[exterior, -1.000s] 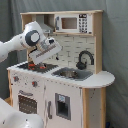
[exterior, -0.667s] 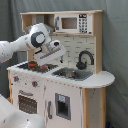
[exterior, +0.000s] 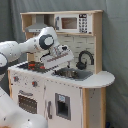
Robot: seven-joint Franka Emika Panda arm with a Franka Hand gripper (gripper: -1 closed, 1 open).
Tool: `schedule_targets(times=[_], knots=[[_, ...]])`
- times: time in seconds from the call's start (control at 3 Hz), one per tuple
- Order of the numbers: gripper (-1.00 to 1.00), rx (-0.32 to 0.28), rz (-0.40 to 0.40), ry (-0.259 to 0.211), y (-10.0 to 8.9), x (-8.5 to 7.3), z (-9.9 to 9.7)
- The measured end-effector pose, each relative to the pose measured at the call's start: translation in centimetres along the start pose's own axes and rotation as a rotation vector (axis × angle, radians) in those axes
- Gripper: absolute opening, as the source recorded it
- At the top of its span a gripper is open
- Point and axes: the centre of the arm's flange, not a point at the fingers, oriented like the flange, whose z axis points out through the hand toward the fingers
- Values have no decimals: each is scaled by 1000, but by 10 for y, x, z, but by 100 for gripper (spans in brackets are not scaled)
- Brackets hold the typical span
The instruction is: Play with the kitchen
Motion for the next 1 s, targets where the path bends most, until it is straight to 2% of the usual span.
schedule_targets(times=[0.33, 1.0], knots=[[100, -2, -9, 3, 2, 18, 1], [100, -5, -56, -25, -10, 45, 22]])
